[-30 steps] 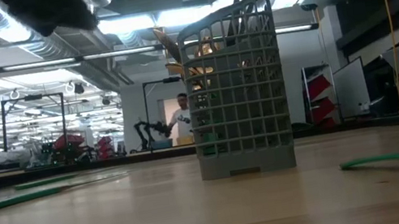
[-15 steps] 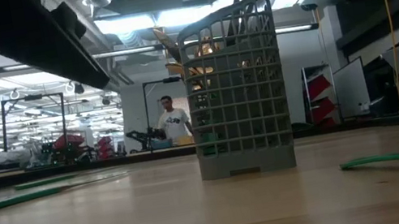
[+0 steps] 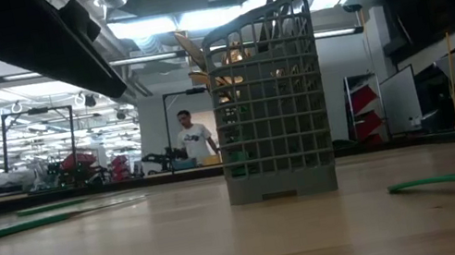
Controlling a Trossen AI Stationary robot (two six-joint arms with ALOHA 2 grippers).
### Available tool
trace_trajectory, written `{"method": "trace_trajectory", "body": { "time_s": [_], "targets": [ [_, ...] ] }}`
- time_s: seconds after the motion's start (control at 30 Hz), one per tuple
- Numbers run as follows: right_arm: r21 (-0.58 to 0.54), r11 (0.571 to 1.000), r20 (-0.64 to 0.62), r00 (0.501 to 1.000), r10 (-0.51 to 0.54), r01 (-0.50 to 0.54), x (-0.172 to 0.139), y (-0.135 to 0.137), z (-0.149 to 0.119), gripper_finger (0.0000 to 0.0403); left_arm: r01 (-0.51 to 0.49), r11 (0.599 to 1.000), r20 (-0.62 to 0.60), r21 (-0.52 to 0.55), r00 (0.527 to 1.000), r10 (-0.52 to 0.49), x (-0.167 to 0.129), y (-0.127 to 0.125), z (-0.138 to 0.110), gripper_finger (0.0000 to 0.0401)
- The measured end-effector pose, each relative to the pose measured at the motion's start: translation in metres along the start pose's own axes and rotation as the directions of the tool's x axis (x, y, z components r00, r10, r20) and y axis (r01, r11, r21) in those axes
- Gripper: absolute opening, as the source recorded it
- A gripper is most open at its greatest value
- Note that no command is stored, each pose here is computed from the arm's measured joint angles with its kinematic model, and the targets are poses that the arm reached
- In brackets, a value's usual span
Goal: Sort silverware
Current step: Put the green spoon into the utensil rack
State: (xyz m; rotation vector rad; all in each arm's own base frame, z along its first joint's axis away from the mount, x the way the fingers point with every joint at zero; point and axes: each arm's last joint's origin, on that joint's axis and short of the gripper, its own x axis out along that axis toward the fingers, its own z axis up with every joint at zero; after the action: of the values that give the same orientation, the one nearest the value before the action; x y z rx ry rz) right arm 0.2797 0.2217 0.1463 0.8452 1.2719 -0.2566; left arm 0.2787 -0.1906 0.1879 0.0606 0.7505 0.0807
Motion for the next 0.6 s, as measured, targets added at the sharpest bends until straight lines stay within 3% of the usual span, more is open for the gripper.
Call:
{"method": "trace_trajectory", "body": {
  "time_s": [0.37,0.6],
  "targets": [
    [-0.01,0.999,0.005,0.999,-0.036,0.036,0.014,-0.002,-0.006,0.0096,0.0,1.0,0.0,0.0,1.0,0.0,0.0,0.0,0.0,0.0109],
    [0.008,0.994,0.006,0.994,-0.106,0.106,0.014,-0.009,-0.007,0.0035,0.0,1.0,0.0,0.0,1.0,0.0,0.0,0.0,0.0,0.0109]
  ]
}}
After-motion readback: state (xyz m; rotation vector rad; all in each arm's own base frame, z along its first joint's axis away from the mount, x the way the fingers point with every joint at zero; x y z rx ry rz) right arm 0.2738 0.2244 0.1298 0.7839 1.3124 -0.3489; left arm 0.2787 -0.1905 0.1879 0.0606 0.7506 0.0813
